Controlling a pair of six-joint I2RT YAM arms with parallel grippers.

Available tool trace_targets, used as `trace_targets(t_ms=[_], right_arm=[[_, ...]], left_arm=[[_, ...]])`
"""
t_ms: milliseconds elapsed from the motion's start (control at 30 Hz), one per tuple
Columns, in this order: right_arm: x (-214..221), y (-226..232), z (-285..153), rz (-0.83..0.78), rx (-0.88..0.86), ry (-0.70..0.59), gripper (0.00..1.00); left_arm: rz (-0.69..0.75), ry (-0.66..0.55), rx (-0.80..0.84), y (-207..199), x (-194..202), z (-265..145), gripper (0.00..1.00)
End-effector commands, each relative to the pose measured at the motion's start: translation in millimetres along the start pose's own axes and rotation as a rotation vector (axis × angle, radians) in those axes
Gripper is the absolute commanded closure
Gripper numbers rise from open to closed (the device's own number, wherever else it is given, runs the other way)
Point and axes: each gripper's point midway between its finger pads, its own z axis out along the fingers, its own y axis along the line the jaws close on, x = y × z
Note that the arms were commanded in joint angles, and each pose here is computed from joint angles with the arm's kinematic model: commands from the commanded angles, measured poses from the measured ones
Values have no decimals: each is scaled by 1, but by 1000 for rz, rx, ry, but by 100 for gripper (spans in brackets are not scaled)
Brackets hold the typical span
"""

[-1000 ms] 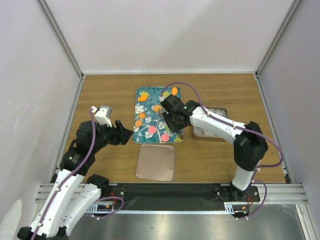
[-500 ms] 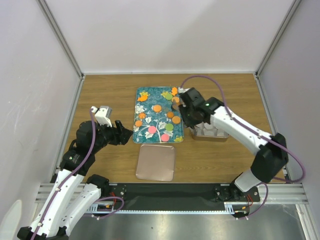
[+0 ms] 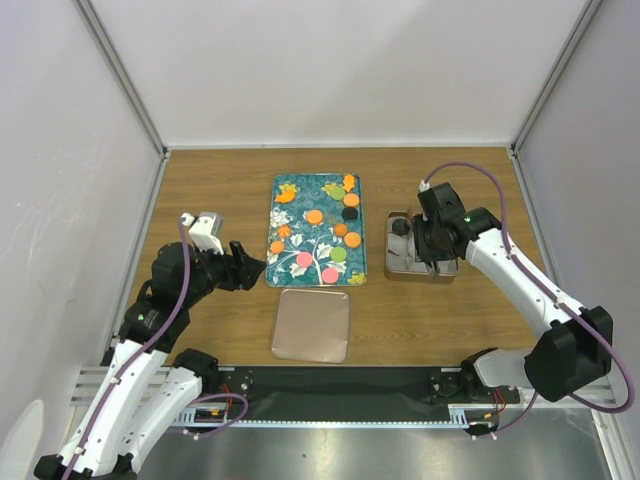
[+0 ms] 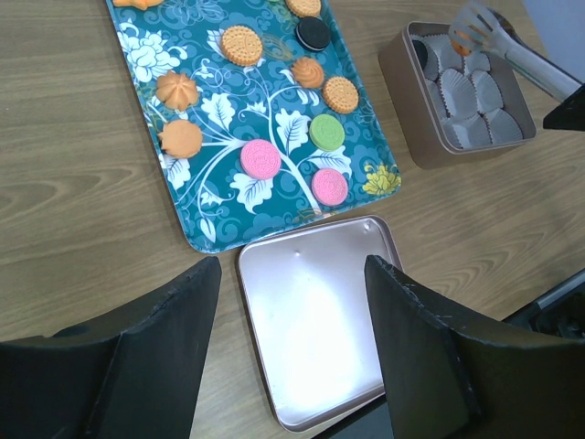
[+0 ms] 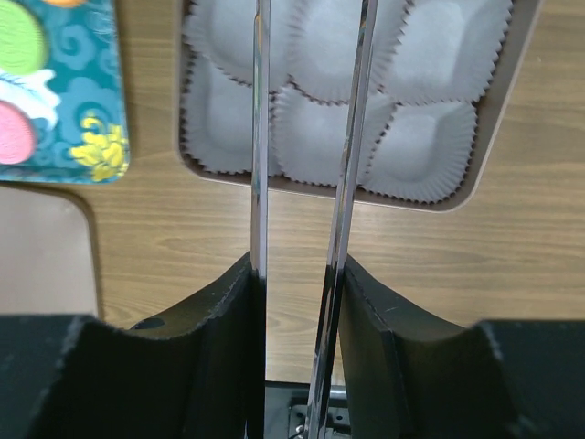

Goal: Pack the cookies

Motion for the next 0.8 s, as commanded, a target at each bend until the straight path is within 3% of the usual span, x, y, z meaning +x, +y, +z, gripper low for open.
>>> trace_targets(t_ms=[0,767], right_arm=[[-5,-9,1,23,11,-28,59],[-8,-22,30,79,28,-13,57]], left_arm=[[23,-29,23,-4,-5,-1,29],[26,-29,30,-7,-4,-2,29]])
